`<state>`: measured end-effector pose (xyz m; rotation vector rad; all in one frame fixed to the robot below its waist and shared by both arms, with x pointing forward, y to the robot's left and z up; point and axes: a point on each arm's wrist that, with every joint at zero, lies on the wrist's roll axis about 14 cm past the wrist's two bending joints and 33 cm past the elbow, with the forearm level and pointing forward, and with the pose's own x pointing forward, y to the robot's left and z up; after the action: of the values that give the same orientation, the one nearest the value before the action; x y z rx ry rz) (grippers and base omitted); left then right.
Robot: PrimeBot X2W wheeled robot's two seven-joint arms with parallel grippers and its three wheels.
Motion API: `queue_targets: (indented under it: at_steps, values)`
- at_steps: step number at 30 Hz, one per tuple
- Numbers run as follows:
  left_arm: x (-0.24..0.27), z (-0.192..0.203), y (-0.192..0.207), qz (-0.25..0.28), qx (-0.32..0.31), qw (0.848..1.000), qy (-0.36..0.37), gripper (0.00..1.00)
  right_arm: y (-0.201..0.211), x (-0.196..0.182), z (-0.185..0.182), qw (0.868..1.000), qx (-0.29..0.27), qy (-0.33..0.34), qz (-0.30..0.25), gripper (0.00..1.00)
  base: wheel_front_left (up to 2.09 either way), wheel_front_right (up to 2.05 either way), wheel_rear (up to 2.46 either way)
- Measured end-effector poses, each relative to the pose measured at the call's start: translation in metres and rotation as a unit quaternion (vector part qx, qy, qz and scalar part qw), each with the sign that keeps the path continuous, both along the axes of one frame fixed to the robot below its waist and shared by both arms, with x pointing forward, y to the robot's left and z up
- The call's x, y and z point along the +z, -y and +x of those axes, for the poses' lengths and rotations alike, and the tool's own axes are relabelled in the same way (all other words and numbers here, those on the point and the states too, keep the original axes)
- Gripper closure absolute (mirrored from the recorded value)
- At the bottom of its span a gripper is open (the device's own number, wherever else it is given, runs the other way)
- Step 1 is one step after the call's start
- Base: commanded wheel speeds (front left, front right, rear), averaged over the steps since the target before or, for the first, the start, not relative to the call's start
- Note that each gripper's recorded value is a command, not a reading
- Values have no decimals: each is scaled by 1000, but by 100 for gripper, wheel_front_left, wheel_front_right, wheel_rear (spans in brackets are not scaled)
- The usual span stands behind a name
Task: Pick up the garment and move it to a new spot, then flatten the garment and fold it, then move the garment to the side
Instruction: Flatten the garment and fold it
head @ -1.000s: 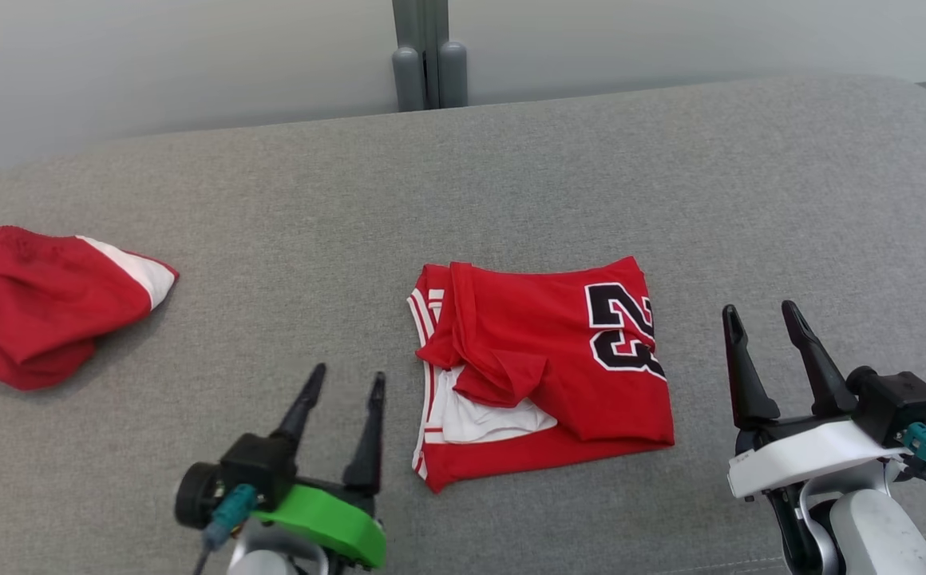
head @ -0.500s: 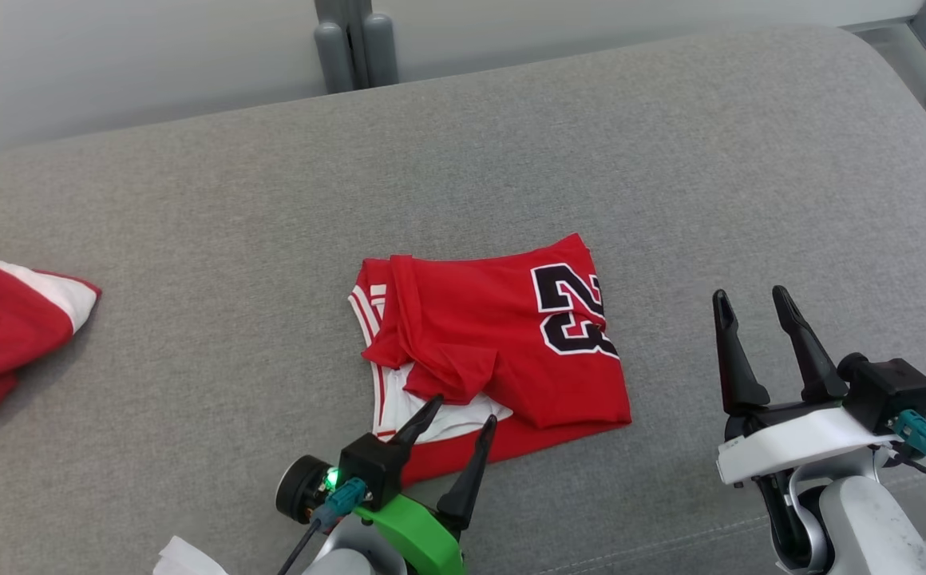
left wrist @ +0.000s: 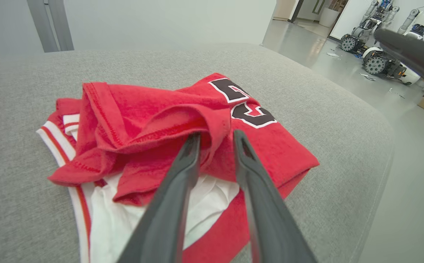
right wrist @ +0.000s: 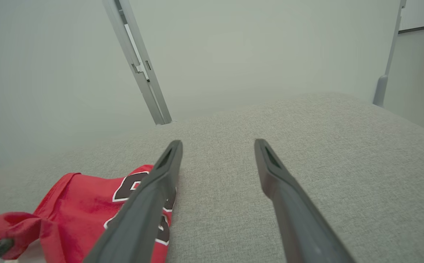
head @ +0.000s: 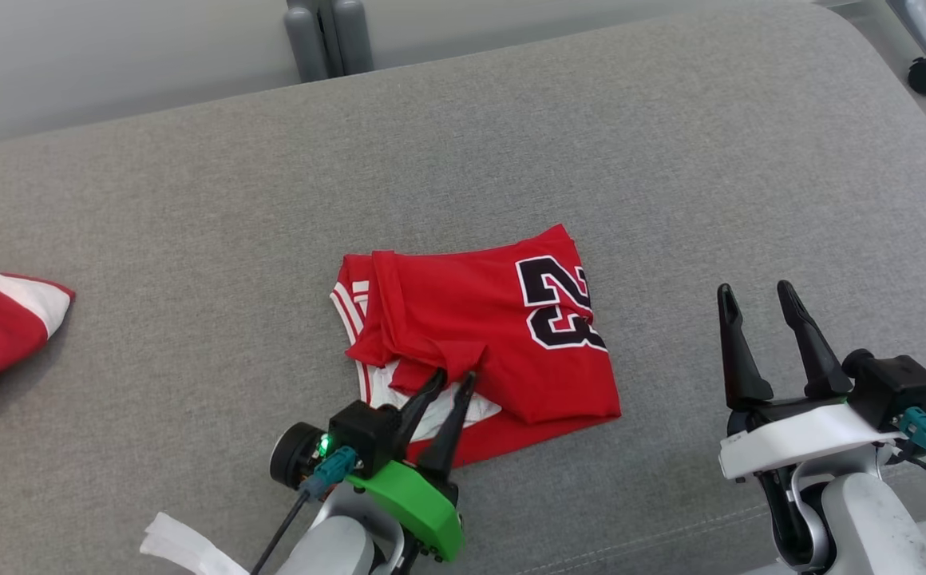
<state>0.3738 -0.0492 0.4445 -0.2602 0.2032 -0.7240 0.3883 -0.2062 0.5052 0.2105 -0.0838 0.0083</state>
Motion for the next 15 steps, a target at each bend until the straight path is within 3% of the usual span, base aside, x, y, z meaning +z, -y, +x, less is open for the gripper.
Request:
queue_targets:
  at_steps: [6, 12, 15]
  values:
    - [10, 5, -16, 1, 25, 1000, 19, 100, -9, 0, 6, 1000, 14, 1, 3, 0, 0, 0, 0]
    - [-15, -16, -36, 27, 33, 999, -9, 100, -19, 0, 11, 1000, 27, 2, 6, 0, 0, 0, 0]
    - [-27, -25, -42, 36, 35, 998, -28, 67, -21, -2, 11, 1000, 30, -1, 7, 0, 0, 0, 0]
